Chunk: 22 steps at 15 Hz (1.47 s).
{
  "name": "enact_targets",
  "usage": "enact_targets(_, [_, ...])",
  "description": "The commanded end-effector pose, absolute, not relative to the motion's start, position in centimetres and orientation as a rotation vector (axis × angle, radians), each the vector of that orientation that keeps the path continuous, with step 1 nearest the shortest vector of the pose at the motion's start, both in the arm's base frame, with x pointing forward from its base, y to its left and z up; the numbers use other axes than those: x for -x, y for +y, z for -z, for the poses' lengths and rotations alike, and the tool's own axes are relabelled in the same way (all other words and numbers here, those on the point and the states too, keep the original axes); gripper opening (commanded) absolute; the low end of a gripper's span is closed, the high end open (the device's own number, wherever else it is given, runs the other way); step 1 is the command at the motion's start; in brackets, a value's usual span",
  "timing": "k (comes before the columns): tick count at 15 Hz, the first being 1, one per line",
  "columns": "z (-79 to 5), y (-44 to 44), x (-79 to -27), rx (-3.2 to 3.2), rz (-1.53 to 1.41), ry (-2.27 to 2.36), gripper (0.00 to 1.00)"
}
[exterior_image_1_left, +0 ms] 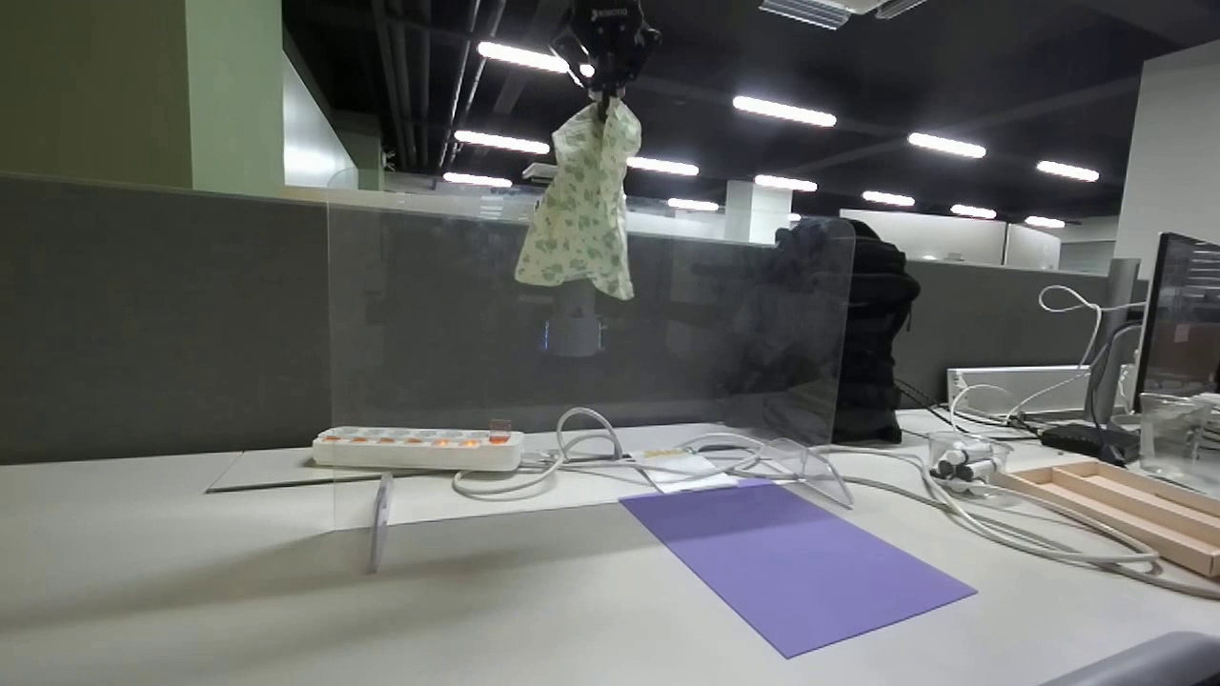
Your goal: Put the cloth on the countertop shield
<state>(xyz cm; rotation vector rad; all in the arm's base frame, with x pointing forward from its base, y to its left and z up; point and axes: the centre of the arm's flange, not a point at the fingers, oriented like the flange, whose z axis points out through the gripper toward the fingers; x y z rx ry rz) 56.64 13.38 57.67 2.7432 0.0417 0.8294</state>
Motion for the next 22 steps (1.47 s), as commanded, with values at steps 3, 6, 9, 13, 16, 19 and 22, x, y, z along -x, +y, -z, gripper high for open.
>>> enact_targets(3, [-61.0,14.3,-55.6,-2.752,-0.884,-0.044,0.01])
enact_targets(6, [-59.1,11.9,-56.2,-2.791,-0.868,-0.068,0.01])
enact_targets(9, [-56.5,9.9,-57.0,-2.825,-0.825,-0.117,0.01])
enact_targets(13, [-52.0,6.4,-58.5,-2.854,-0.801,-0.178,0.01])
enact_targets(16, [-50.0,4.6,-59.7,-2.865,-0.823,-0.205,0.01])
enact_targets(19, [-49.6,3.5,-60.7,-2.852,-0.884,-0.219,0.01])
enact_targets(22, [-49.6,2.8,-61.3,-2.855,-0.927,-0.234,0.29])
